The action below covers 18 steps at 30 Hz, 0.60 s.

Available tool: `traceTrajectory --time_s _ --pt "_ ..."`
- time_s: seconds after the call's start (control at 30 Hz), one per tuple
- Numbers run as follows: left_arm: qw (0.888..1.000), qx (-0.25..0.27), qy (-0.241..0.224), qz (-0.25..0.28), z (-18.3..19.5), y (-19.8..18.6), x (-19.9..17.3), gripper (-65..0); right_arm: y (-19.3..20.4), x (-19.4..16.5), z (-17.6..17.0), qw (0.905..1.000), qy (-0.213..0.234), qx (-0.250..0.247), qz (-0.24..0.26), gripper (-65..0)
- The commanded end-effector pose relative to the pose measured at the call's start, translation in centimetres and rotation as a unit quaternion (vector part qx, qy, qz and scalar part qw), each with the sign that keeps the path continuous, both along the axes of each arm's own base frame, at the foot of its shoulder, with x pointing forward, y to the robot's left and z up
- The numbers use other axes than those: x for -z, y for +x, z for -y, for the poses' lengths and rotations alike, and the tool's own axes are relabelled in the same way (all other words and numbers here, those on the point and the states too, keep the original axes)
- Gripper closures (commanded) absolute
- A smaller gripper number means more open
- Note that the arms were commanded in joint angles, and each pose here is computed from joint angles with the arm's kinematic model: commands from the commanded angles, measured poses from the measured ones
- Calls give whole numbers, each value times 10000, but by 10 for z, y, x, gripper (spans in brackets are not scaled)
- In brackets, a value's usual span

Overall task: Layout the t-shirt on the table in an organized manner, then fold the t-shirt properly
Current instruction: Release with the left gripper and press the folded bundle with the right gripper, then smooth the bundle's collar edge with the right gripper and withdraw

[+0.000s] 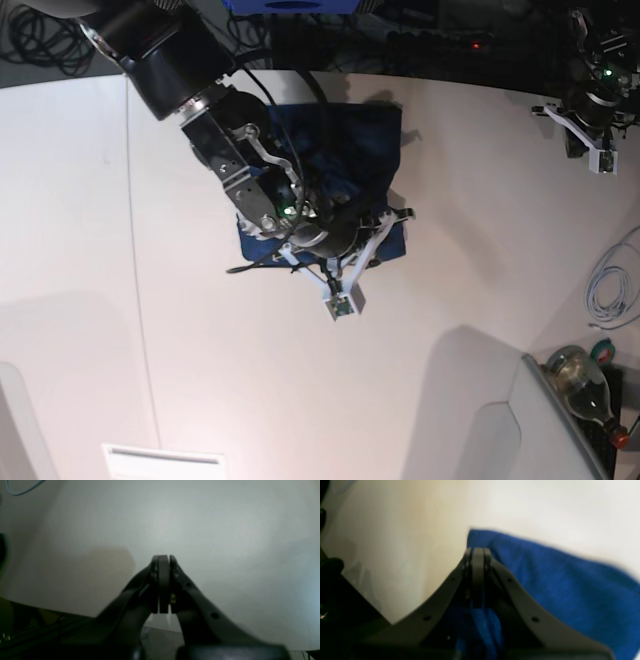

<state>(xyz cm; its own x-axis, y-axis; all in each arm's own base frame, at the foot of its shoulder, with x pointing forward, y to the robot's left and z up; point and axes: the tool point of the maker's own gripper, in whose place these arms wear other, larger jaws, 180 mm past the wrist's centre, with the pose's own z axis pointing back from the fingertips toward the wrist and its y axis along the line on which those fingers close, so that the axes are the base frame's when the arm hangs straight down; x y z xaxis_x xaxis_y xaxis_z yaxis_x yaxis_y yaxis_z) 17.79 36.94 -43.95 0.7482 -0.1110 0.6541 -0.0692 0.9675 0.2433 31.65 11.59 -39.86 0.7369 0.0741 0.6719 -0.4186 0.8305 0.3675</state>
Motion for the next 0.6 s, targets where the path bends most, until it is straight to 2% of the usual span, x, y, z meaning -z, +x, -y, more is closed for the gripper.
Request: traceTrajectory --time_s 0.0,0.07,0.17,0.23,0.43,0.57 --pt "9998 12 141 163 -9 6 -12 0 13 -16 14 9994 11 149 319 0" --pt "9998 5 148 159 -10 5 -12 0 9 -11 41 9988 -227 375 197 0" --pt "9998 5 148 159 -10 5 -12 0 -10 7 81 9947 -678 722 -267 0" --pt "9998 18 142 155 -9 6 -12 0 -27 14 94 9929 -800 748 -457 0" --pt "9997 17 145 184 -9 9 -13 0 -64 37 108 9896 -958 707 -801 0" --pt "9997 31 150 196 -8 10 -14 0 -79 38 91 9904 -828 573 -946 0"
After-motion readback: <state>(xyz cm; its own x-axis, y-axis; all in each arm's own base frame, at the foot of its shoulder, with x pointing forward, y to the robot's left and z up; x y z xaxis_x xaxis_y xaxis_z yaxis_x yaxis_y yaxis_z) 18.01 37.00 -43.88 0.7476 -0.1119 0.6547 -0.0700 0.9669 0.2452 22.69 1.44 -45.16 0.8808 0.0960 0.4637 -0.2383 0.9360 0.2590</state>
